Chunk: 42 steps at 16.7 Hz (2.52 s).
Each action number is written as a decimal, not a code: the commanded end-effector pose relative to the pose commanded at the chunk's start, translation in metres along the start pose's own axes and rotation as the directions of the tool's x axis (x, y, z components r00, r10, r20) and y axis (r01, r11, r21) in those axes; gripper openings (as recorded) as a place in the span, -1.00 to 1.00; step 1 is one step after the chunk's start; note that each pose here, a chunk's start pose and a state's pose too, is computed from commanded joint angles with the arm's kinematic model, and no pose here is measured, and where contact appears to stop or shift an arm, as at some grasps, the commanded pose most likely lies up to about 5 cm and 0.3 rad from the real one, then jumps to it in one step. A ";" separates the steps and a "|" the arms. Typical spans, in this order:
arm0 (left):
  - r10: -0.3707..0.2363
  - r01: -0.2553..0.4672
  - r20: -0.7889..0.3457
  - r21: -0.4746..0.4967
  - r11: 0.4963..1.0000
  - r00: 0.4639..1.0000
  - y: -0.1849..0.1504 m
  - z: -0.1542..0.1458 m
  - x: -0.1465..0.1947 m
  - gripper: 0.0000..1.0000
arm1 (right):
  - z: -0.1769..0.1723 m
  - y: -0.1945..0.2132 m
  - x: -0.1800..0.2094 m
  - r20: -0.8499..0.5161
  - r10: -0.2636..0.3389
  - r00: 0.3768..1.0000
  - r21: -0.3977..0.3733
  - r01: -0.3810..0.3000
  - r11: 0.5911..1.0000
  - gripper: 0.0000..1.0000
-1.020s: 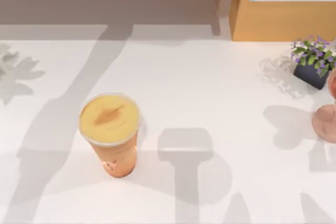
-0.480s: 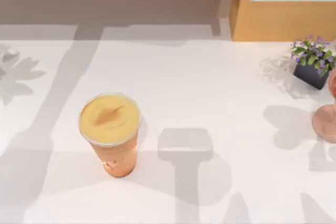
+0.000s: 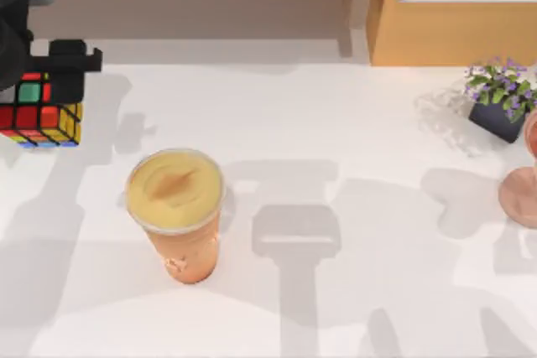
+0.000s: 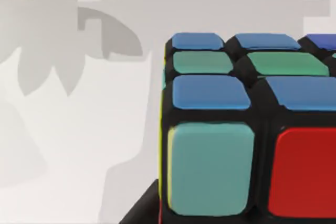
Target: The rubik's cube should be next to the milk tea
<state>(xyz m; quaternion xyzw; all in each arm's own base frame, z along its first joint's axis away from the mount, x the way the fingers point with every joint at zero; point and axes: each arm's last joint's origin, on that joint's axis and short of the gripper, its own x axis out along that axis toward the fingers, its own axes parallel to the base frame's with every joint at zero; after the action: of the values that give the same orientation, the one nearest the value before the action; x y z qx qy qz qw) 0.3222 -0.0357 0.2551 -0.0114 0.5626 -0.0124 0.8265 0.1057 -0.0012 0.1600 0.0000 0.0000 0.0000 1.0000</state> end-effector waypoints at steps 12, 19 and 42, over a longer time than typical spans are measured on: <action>0.039 -0.036 -0.362 0.017 0.999 0.931 0.001 -0.061 0.041 -1.00 | 0.000 0.000 0.000 0.000 0.000 1.000 0.000 0.000 1.000 1.00; 0.048 -0.051 -0.343 0.001 0.999 0.938 0.006 -0.059 0.038 -1.00 | 0.000 0.000 0.000 0.000 0.000 1.000 0.000 0.000 1.000 1.00; 0.039 -0.035 -0.368 0.018 0.999 0.929 0.001 -0.069 0.061 -0.70 | 0.000 0.000 0.000 0.000 0.000 1.000 0.000 0.000 1.000 1.00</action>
<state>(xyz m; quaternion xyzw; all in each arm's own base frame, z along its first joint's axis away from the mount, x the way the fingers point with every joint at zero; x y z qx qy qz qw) 0.2801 -0.0374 0.1733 0.0061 0.7076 -0.0018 0.7066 0.1057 -0.0012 0.1600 0.0000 0.0000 0.0000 1.0000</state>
